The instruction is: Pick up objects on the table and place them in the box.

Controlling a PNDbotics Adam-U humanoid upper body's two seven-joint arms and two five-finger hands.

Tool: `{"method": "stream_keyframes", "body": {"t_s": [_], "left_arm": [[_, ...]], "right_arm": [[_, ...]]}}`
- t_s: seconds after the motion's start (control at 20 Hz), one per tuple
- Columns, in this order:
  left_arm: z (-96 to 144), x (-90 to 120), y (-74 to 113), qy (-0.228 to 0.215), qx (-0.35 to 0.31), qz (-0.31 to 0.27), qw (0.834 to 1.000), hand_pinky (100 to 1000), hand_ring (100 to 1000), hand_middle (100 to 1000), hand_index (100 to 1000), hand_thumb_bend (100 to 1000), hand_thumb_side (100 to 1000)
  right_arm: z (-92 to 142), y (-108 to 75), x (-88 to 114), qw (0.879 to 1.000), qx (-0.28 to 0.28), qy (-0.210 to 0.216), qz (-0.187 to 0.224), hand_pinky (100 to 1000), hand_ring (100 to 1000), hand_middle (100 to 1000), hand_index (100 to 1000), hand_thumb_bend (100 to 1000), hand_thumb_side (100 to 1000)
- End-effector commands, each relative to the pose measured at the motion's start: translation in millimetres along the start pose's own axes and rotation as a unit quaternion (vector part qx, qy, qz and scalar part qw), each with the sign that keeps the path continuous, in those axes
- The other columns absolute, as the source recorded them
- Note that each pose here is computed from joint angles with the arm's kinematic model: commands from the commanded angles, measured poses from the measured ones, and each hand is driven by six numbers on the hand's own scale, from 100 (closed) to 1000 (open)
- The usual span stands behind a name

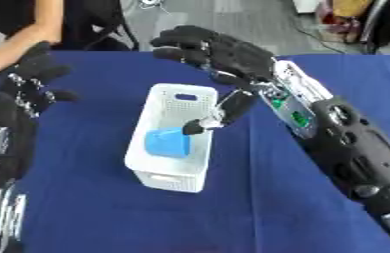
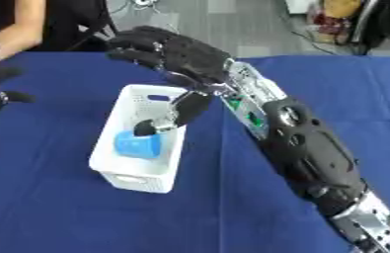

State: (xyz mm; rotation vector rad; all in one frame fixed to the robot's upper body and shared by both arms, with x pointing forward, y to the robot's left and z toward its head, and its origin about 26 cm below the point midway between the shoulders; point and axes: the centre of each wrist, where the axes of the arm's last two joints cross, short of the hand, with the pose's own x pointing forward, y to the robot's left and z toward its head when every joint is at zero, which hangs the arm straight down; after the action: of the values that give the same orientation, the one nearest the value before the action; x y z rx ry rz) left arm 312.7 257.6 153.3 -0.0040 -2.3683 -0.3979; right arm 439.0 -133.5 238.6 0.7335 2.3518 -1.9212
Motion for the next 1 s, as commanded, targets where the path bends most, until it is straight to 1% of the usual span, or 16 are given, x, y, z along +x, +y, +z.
{"method": "stream_keyframes", "body": {"t_s": [0.05,0.15,0.25,0.3,0.35,0.4,0.45,0.5,0.55,0.6,0.65,0.7,0.8,0.95,1.0], "left_arm": [[-4,4,1.7,-0.011,-0.003,-0.006,1.000,648,848,976,888,1000,944],[-4,4,3.0,-0.009,-0.001,-0.009,1.000,648,847,976,887,1000,945],[-2,3,5.1,-0.004,0.001,-0.014,1.000,647,847,976,886,1000,946],[-1,2,6.1,-0.002,0.001,-0.017,1.000,648,847,976,886,1000,946],[0,2,6.9,0.000,0.001,-0.019,1.000,647,847,977,886,1000,948],[2,1,7.9,0.003,0.001,-0.022,1.000,647,847,977,886,1000,948],[3,1,8.6,0.006,0.001,-0.025,1.000,647,847,977,885,1000,951],[5,0,9.5,0.010,0.001,-0.028,1.000,647,847,977,885,1000,951],[7,-1,10.4,0.014,0.000,-0.031,0.999,646,847,978,884,1000,955],[9,-2,11.4,0.018,0.000,-0.034,0.999,646,847,978,884,1000,954],[10,-2,12.0,0.021,0.000,-0.037,0.999,646,847,979,884,1000,957],[12,-3,12.9,0.024,0.000,-0.040,0.999,646,846,979,884,1000,959],[14,-4,14.1,0.030,-0.001,-0.046,0.999,646,847,980,885,1000,960],[16,-4,14.4,0.032,-0.001,-0.049,0.998,646,847,980,885,1000,960],[16,-4,14.4,0.031,-0.001,-0.050,0.998,646,847,980,886,1000,960]], "right_arm": [[7,-13.0,-3,1.000,-0.009,0.005,0.013,994,954,948,1000,613,1000],[16,-20.2,-2,1.000,-0.020,0.009,0.014,989,947,941,1000,577,1000],[31,-33.9,5,0.999,-0.038,0.009,0.015,982,935,945,1000,593,1000],[40,-41.9,11,0.999,-0.048,0.010,0.011,984,937,943,1000,586,1000],[49,-48.1,18,0.998,-0.058,0.014,0.003,966,918,956,1000,628,1000],[61,-53.3,26,0.997,-0.075,0.019,-0.012,969,922,956,1000,626,1000],[71,-56.9,34,0.995,-0.089,0.025,-0.032,920,881,968,990,676,1000],[83,-57.9,43,0.992,-0.106,0.035,-0.058,925,882,969,988,683,997],[94,-59.4,54,0.989,-0.120,0.037,-0.083,870,845,973,971,716,981],[105,-60.9,65,0.984,-0.134,0.038,-0.108,887,860,976,978,704,987],[114,-62.2,70,0.981,-0.139,0.051,-0.128,831,813,977,957,705,979],[125,-58.6,79,0.976,-0.145,0.056,-0.154,821,805,981,949,701,975],[144,-48.4,89,0.968,-0.150,0.066,-0.190,805,791,978,935,690,977],[166,-34.3,96,0.959,-0.161,0.087,-0.217,780,772,978,915,669,985],[173,-28.4,100,0.955,-0.164,0.103,-0.224,772,768,982,912,665,985]]}}
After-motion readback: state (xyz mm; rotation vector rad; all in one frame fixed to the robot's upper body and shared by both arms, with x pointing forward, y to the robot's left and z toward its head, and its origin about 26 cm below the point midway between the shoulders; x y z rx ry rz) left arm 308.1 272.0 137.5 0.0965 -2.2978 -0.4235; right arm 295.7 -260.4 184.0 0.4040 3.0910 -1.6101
